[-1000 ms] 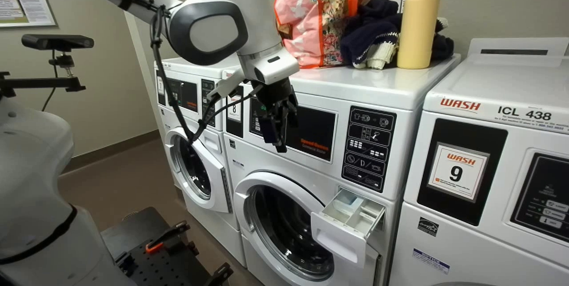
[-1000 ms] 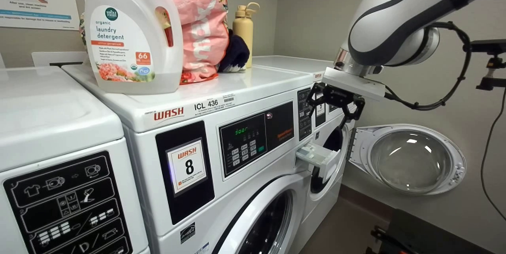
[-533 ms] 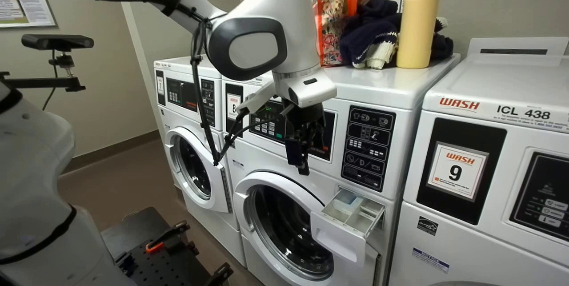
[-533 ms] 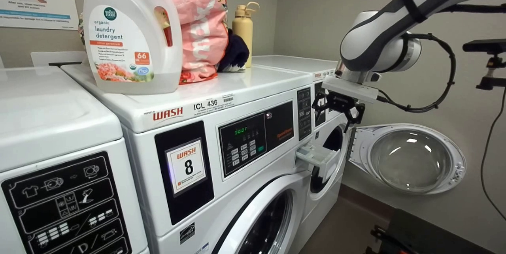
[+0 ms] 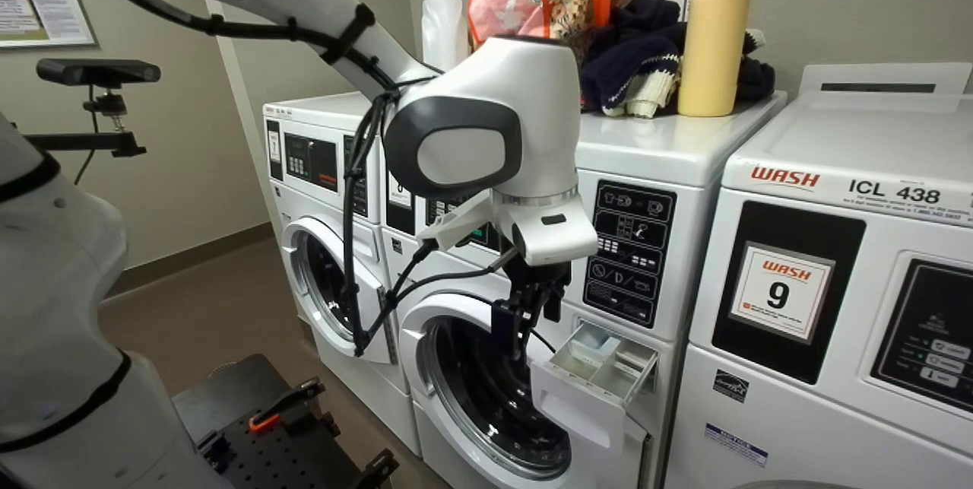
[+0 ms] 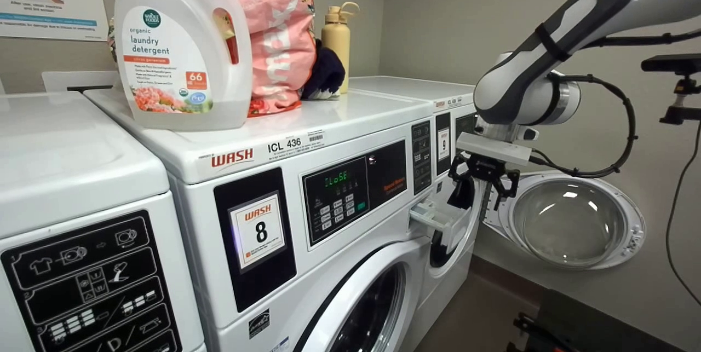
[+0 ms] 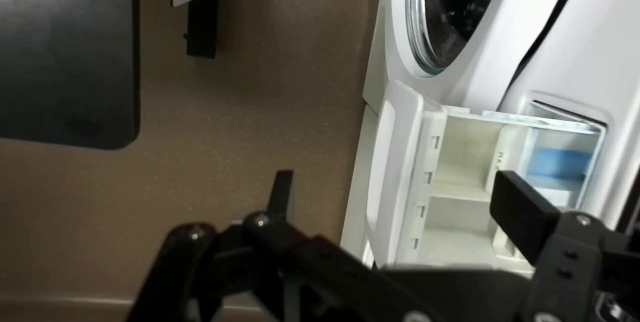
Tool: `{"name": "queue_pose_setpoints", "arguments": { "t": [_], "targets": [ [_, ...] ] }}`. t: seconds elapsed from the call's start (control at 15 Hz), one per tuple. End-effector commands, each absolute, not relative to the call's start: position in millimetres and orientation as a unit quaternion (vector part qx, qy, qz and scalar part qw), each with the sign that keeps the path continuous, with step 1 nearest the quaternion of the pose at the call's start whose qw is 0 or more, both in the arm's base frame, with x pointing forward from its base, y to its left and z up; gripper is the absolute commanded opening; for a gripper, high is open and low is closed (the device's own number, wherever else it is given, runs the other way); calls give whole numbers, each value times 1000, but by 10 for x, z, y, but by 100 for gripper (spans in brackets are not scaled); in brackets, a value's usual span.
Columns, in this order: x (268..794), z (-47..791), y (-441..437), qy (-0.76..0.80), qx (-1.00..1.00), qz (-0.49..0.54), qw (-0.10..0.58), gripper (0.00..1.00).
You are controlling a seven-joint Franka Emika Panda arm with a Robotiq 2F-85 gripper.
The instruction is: Close the detergent tray on the second washing machine
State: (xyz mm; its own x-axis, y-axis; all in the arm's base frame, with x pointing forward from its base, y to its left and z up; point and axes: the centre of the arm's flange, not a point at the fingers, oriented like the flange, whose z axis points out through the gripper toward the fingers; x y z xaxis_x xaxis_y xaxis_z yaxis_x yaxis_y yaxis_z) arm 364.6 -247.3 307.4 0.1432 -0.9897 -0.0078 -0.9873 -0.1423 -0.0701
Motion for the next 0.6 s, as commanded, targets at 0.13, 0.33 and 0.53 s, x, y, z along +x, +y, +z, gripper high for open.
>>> {"name": "queue_pose_setpoints", "arguments": {
  "t": [0.13,0.33,0.53],
  "targets": [
    [3631,2639,-2612,674,-738,5,26,100],
    [3597,2461,-2657,686,-726,8,32,100],
    [3496,2360,-2701,702,-711,17,29,100]
  ]
}}
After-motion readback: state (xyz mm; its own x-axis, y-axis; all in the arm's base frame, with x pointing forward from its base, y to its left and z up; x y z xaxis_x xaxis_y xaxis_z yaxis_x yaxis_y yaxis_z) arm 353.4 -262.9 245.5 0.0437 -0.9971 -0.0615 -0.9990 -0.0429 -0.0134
